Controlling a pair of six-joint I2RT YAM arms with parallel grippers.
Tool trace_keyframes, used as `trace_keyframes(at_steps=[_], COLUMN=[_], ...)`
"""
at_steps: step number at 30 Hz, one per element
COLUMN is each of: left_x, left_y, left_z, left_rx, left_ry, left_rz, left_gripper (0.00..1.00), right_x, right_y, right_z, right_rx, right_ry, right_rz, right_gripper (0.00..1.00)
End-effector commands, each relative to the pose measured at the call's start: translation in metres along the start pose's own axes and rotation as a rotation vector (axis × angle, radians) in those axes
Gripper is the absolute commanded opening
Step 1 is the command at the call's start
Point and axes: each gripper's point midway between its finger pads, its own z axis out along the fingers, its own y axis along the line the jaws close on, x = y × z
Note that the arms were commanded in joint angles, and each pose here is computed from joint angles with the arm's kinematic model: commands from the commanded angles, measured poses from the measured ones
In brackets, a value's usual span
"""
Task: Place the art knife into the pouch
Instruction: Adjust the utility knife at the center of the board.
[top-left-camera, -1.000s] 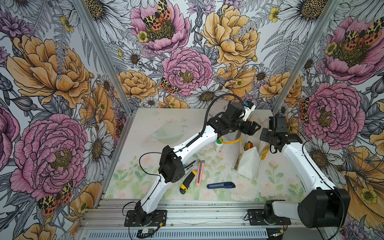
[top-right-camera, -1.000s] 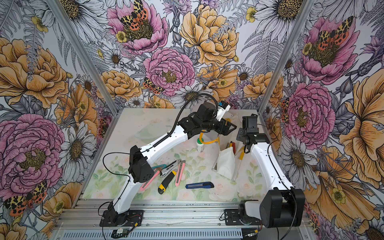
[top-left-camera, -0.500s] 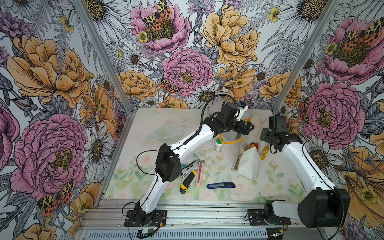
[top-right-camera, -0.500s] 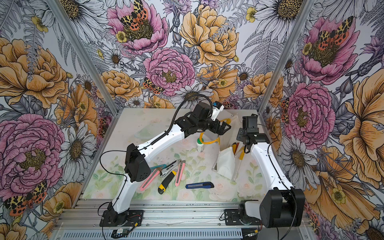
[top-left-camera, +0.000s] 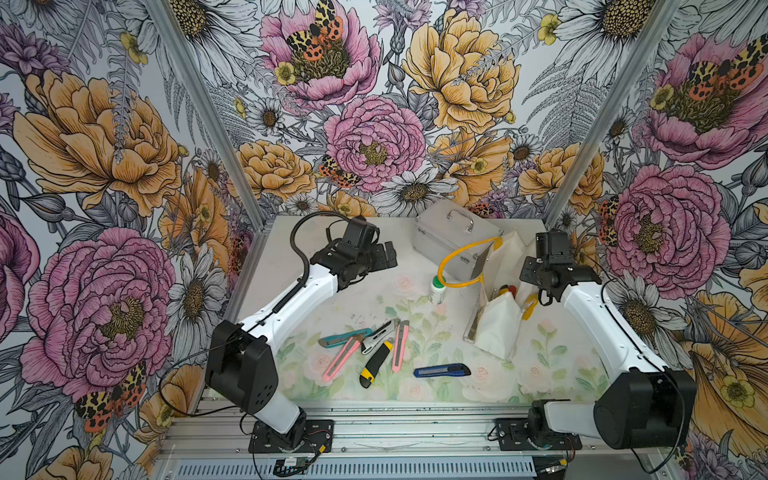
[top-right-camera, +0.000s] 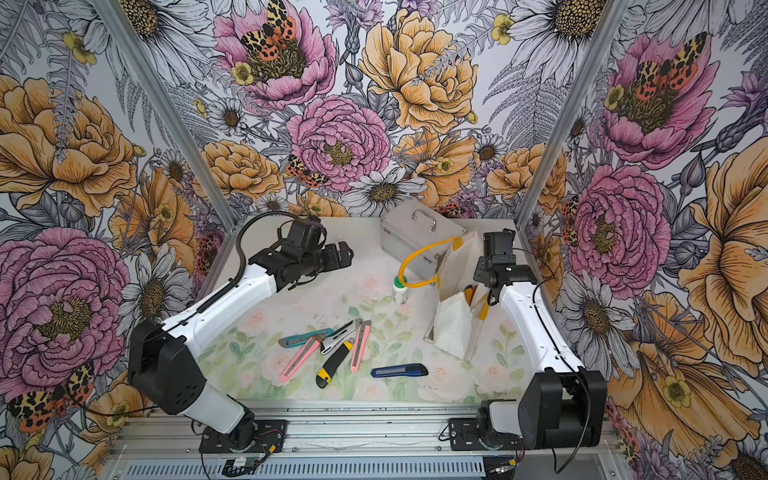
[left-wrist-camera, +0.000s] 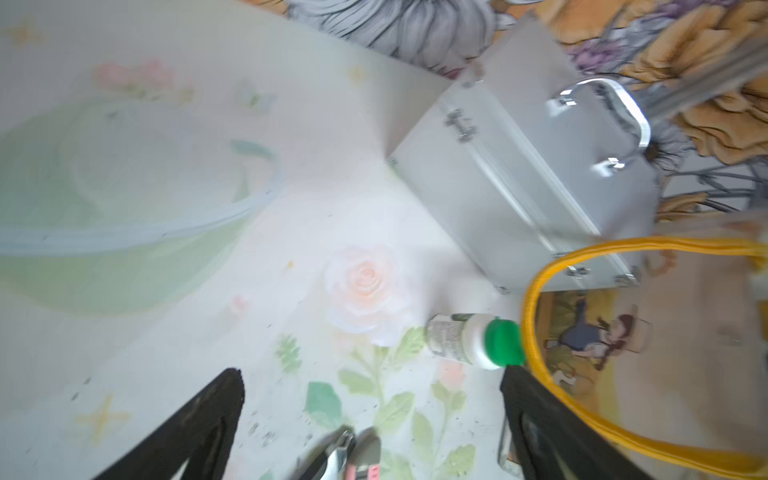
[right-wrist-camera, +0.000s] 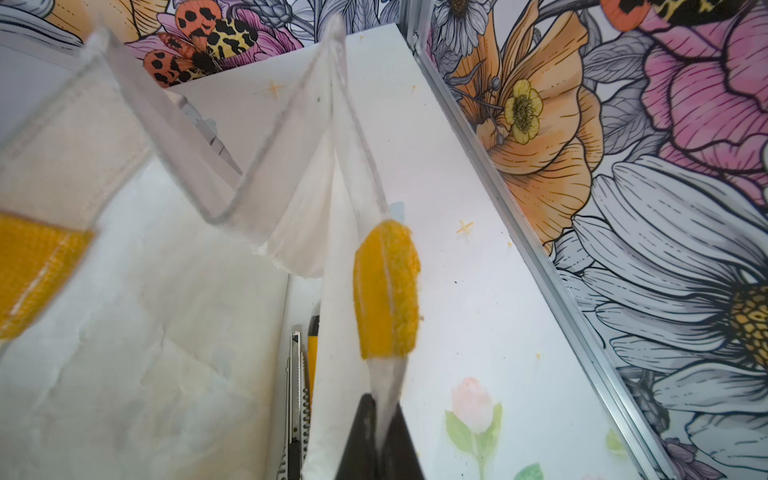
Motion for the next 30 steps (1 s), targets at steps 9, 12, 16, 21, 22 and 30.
trace_keyframes(at_steps=[9, 12, 16, 21, 22, 30], left_x=[0.124, 0.123, 0.135, 0.14, 0.14, 0.149], left_y=[0.131, 0.142, 0.153, 0.16, 0.16, 0.166], left_z=[-0.012, -0.018, -0.017, -0.009, -0.008, 0.011], left_rx=[-0.295, -0.305, -0.328, -0.366, -0.368, -0.401], left_ry=[0.141, 0.103, 0.124, 0.151, 0.153, 0.209], left_rz=[-0.61, -0.674, -0.738, -0.767, -0.766, -0.757], left_gripper=[0.97, 0.97, 0.97, 0.98, 0.98, 0.97], right_x=[-0.013, -0.012, -0.012, -0.011, -0.011, -0.01], right_y=[-0.004, -0.004, -0.005, -0.006, -0.006, -0.009], right_z=[0.003, 0.003, 0.003, 0.002, 0.002, 0.001], right_rx=[0.032, 0.034, 0.037, 0.039, 0.041, 0.051], right_ry=[-0.029, -0.027, -0.03, -0.032, -0.031, -0.036], right_rz=[0.049, 0.052, 0.052, 0.055, 0.054, 0.052], right_gripper=[0.0, 0.0, 0.0, 0.0, 0.0, 0.0])
